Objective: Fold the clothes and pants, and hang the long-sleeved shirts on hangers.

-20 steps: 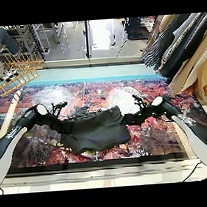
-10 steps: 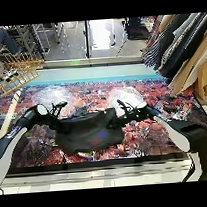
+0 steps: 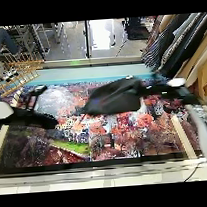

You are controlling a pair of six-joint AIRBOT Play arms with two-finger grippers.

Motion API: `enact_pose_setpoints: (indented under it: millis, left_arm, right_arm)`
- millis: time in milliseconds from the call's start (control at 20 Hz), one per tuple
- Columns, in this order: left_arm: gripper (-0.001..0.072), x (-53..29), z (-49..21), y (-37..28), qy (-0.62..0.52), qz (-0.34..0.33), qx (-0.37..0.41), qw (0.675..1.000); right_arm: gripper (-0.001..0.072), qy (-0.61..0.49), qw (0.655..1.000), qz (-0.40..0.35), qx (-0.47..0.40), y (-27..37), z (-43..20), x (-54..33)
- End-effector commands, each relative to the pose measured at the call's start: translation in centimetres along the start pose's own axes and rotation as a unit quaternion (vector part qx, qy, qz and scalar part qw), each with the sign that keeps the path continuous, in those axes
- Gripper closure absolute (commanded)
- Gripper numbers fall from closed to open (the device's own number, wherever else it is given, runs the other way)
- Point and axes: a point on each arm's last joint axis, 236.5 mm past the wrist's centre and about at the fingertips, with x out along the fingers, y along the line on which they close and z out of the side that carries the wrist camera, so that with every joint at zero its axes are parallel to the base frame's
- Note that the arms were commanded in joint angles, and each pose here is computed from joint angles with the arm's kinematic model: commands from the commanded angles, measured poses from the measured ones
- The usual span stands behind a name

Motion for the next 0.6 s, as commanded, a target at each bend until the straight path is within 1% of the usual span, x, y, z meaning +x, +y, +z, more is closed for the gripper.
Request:
enact_pose_setpoints:
  millis: [0,150,250,350,450,550]
  left_arm:
    - [0.0693,-4.6,0.0,0.3,-0.050,0.039,0.009,0.998]
    - [0.0692,-5.2,-0.3,1.0,-0.050,0.055,0.007,0.997]
    - [0.0693,-5.1,-0.5,1.5,-0.044,0.063,0.008,0.997]
    - [0.0693,-5.1,-0.6,1.7,-0.042,0.067,0.009,0.997]
    - [0.0692,-5.1,-0.6,1.7,-0.043,0.067,0.009,0.997]
    - [0.0692,-5.2,-0.6,1.7,-0.044,0.067,0.009,0.997]
  right_arm:
    - [0.0694,-0.163,0.979,-0.110,0.046,-4.8,6.0,-12.6]
    - [0.0694,-0.221,0.944,-0.222,0.108,-12.1,3.5,-22.5]
    - [0.0694,-0.230,0.914,-0.295,0.159,-17.4,-0.8,-27.5]
    - [0.0694,-0.238,0.871,-0.363,0.230,-22.5,-6.3,-31.6]
    - [0.0693,-0.223,0.843,-0.387,0.301,-26.0,-12.2,-32.9]
    - [0.0693,-0.189,0.821,-0.410,0.350,-28.1,-17.2,-33.1]
